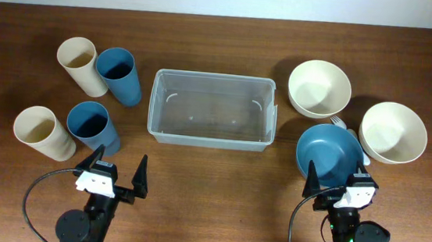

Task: Pack container
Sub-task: 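Move the left gripper toward the front blue cup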

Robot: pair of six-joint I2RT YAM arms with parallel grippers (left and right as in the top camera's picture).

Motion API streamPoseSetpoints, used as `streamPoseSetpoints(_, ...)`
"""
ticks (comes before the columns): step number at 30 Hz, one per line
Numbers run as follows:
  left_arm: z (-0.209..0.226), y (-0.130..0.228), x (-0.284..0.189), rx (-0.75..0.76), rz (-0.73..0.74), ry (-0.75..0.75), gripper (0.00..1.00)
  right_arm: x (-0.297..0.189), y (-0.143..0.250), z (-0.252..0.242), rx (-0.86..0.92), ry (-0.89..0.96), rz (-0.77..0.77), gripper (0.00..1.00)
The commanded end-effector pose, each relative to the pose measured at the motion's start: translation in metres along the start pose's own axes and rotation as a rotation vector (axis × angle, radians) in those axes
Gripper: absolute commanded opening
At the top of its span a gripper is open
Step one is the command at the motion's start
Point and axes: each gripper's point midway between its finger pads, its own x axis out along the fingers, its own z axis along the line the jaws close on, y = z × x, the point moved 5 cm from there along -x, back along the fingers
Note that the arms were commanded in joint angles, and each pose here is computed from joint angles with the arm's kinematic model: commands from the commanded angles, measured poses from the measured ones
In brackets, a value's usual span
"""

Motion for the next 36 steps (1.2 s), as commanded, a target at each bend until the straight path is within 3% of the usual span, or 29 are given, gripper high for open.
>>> streamPoseSetpoints(1, 0.003, 0.000, -0.001, 0.016, 0.000, -0.020, 1.00, 0.000, 0.001, 0.000, 0.003, 0.003, 0.000, 0.99)
streamPoseSetpoints(15, 0.002, 0.000, -0.001, 0.015, 0.000, -0.013, 1.00, 0.000, 0.001, 0.000, 0.003, 0.003, 0.000, 0.99)
streamPoseSetpoints(24, -0.018, -0.004, -0.003, -0.015, -0.007, 0.149, 1.00, 0.000, 0.001, 0.000, 0.003, 0.003, 0.000, 0.99)
streamPoseSetpoints(36, -0.023, -0.073, -0.013, 0.003, -0.063, 0.147, 1.00, 0.000, 0.001, 0.000, 0.003, 0.003, 0.000, 0.99)
